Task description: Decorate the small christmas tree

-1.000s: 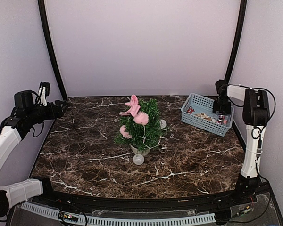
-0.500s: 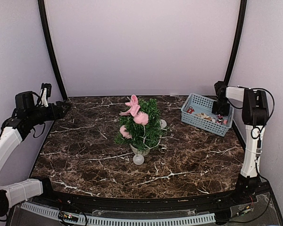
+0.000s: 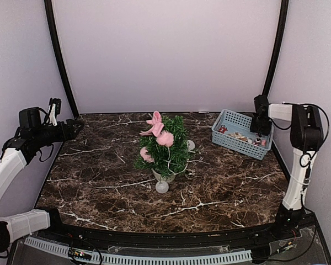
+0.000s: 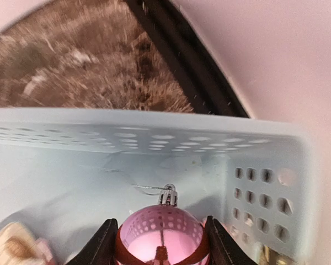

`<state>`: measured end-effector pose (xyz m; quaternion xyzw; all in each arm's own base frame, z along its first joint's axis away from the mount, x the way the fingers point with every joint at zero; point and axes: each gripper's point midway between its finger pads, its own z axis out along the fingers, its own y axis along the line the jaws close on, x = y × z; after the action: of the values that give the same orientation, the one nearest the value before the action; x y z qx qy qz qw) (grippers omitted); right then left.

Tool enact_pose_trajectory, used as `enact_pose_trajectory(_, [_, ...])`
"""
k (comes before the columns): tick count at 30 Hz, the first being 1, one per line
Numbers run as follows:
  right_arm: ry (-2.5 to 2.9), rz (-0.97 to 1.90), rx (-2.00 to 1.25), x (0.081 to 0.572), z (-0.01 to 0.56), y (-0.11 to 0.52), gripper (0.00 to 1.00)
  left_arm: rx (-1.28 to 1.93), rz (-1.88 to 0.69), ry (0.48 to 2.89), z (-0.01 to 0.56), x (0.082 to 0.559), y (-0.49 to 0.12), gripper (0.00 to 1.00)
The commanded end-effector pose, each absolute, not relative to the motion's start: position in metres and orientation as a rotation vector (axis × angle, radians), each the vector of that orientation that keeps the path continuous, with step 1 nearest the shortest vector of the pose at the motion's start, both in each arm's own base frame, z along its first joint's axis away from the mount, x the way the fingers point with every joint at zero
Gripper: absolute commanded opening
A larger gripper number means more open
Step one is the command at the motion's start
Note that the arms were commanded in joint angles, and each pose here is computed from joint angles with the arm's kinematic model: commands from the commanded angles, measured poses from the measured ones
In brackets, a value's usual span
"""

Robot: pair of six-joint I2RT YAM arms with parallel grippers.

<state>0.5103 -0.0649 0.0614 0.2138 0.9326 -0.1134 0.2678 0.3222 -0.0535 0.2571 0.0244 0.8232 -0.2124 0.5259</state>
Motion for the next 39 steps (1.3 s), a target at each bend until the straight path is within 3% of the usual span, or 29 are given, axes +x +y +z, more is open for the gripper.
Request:
enact_pose_trajectory(1, [2.270,-0.246,0.534,0.518,0.156,-0.063,0.40,0.073,-0.519,1.950,0.258,0.322,-0.055,0.83])
enact_pose_trajectory(9, [2.156,-0.111,0.340,0.482,0.228,-0.019,0.39,0.136,-0.569,1.921,0.262,0.319,-0.069,0.82])
enact_pose_trajectory(17, [2.093,0.266,0.151,0.433,0.274,0.048,0.39,0.253,-0.602,1.902,0.265,0.309,-0.095,0.81])
enact_pose_trajectory(35, [2.087,1.193,-0.397,0.289,0.287,0.229,0.36,0.488,-0.795,1.843,0.269,0.284,-0.151,0.80])
enact_pose_trajectory(39, [2.141,1.278,-0.473,0.263,0.271,0.256,0.36,0.492,-0.798,1.846,0.268,0.283,-0.152,0.80])
